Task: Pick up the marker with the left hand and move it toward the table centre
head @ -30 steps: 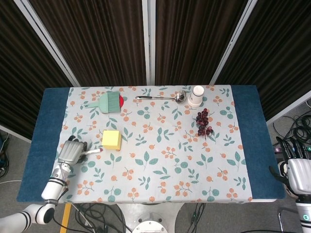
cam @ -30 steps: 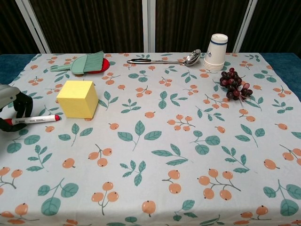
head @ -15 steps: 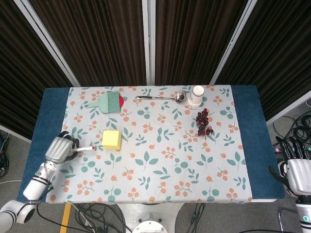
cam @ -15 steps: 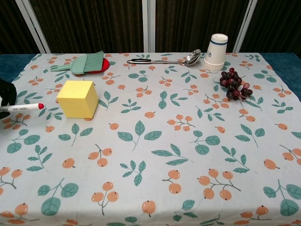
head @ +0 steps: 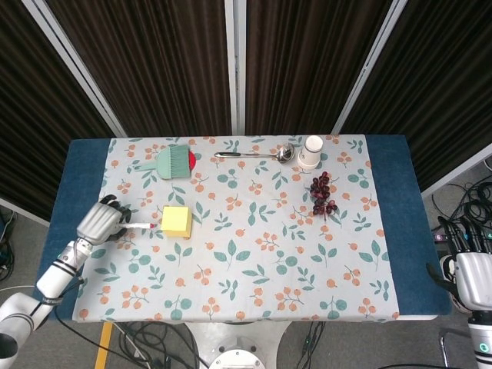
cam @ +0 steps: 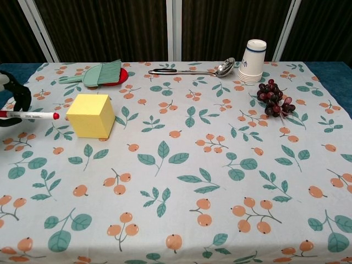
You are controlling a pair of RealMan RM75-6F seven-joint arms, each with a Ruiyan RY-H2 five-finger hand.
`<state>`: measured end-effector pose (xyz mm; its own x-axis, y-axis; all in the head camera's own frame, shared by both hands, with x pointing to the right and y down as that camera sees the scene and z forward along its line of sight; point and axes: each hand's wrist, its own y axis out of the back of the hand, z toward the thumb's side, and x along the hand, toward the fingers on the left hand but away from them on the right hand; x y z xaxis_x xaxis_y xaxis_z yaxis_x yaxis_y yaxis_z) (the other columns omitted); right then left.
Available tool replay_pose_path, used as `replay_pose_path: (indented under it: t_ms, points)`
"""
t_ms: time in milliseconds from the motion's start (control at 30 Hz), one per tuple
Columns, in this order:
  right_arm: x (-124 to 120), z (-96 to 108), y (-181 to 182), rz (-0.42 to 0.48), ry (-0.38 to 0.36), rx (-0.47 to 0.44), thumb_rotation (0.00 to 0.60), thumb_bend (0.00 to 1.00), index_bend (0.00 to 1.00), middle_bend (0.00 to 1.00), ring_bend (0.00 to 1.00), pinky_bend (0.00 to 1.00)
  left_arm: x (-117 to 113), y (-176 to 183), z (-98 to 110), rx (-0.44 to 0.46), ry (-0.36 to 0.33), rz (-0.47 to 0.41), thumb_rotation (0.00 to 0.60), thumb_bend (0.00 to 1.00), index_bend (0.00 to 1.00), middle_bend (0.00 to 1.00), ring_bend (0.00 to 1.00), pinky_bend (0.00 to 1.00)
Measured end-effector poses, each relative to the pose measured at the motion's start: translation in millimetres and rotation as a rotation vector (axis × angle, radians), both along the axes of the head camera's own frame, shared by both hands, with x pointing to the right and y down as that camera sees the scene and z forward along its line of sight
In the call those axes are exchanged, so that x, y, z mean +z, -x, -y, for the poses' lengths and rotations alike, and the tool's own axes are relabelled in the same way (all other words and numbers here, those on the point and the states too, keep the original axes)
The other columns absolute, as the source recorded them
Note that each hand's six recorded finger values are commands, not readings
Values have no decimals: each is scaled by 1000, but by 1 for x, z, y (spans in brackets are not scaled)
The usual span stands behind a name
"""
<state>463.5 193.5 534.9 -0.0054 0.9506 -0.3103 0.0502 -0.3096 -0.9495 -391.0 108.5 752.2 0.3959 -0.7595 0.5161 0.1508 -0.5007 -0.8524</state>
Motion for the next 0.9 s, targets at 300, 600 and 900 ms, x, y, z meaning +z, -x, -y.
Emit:
replay_pose_path:
  t_ms: [300,600,900]
  points:
    - [0,2,-1,-7,0,6,600,154,55,151,0,0,16,-27,11,24,26,-25,600,442,663,695,438,250]
    - [0,2,-3,-8,-1,11,600,153,55,152,0,0,23,-66,15,53,27,-86,600,442,663,695,438,250]
    - [-2,0,-7,-7,-4,19,600,153,55,152,0,0,28,-104,19,73,33,-123,600,445,663,695,438,250]
